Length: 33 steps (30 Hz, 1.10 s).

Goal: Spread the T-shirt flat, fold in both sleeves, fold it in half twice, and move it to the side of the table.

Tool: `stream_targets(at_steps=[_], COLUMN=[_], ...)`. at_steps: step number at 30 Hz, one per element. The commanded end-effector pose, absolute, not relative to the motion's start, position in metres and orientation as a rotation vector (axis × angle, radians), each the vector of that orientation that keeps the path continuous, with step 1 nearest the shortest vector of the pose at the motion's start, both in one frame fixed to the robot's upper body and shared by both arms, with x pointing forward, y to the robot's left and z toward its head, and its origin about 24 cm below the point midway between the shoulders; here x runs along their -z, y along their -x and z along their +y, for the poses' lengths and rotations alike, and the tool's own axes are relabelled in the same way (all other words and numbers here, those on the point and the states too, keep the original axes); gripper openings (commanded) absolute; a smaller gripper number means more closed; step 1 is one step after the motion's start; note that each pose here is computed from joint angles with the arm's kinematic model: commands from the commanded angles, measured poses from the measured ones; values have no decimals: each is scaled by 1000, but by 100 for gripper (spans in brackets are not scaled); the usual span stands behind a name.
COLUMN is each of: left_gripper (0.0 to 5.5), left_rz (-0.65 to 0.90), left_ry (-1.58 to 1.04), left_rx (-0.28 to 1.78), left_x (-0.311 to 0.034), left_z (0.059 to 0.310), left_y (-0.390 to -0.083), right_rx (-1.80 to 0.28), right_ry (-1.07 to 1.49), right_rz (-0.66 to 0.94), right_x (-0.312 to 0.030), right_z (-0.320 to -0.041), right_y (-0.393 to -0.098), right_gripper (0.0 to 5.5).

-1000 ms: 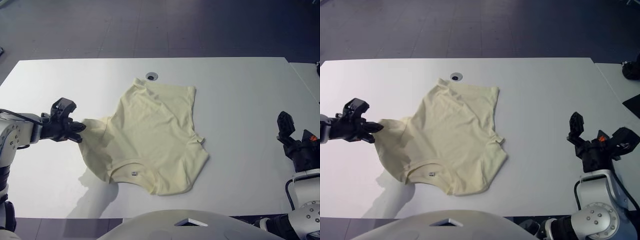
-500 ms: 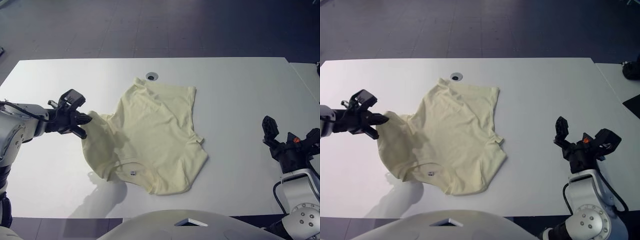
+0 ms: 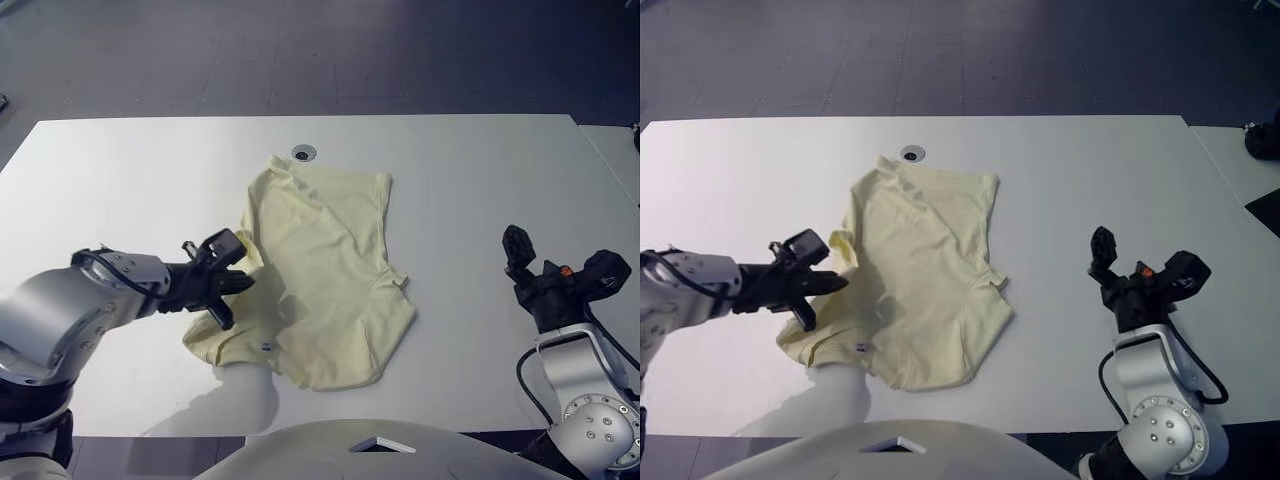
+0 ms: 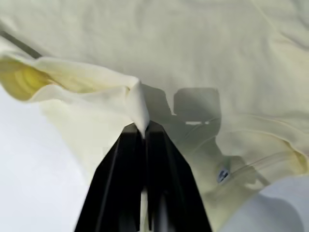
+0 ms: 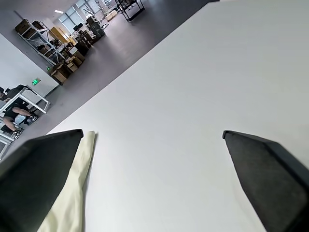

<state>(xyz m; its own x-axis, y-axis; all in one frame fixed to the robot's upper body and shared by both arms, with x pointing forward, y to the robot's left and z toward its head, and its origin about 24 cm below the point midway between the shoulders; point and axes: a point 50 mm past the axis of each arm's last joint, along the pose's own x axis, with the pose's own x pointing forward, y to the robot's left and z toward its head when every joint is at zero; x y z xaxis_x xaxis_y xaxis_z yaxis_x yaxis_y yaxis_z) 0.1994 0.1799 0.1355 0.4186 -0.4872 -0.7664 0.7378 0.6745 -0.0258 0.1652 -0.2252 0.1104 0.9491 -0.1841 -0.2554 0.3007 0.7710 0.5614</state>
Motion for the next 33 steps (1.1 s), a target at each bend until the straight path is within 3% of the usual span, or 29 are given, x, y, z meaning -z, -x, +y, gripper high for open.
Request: stream_targets(at_steps=[1, 9, 13, 17, 26, 33], left_gripper=[93, 233, 300, 365, 519, 540], left_rz=[842, 733, 561, 517, 486, 492], left_ry=[-191, 78, 170, 178, 154, 160], left_rx=[821, 770, 443, 204, 130, 143], left_x=[-131, -154, -175, -166, -162, -158], left_z=[168, 181, 212, 236, 245, 240], left_y=[-199, -230, -260, -259, -263, -266], right_rx=[274, 166, 87, 21, 21, -14], right_ry=[-783, -837, -911, -969, -958, -996], right_rz=[277, 352, 434, 540, 620, 639], right_x=[-92, -95, -96, -90, -71, -68], right_z=[-205, -183, -162, -146, -148, -139], right_y=[-153, -137, -124, -118, -130, -133], right_gripper=[540, 540, 540, 540, 540, 431])
